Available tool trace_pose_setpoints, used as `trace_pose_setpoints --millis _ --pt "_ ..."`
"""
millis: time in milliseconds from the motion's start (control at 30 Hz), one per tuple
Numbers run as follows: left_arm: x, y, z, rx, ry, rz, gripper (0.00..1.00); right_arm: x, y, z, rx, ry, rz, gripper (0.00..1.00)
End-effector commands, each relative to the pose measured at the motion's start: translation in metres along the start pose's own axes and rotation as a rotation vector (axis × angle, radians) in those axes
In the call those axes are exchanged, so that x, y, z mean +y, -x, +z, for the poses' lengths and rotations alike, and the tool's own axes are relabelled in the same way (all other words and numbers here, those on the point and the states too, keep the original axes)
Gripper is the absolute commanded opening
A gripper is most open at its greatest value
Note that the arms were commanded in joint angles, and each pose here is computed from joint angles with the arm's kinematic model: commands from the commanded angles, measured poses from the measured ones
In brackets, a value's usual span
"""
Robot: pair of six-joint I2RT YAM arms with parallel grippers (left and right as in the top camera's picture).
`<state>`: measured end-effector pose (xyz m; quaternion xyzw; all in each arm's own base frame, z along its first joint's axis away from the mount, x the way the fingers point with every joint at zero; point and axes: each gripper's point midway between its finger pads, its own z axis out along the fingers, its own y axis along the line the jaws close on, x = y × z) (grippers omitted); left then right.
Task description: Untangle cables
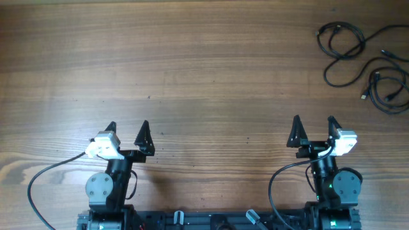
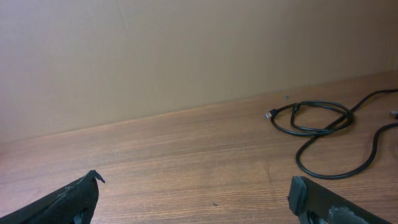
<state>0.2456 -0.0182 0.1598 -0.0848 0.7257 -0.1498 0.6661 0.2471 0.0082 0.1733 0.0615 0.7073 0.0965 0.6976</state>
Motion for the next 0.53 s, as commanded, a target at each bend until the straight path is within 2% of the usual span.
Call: trace_pose_setpoints --millis 0,500 --pt "0.0035 -0.0009 -0.0003 -0.003 0.015 0.023 1.00 -0.0016 0.0024 -0.0005 -0.012 -0.008 0.014 1.00" --pt "0.0034 -0.0009 -0.0003 -0.003 0.015 0.023 1.00 -0.0016 0.0024 -0.0005 -0.012 -0.008 0.014 1.00"
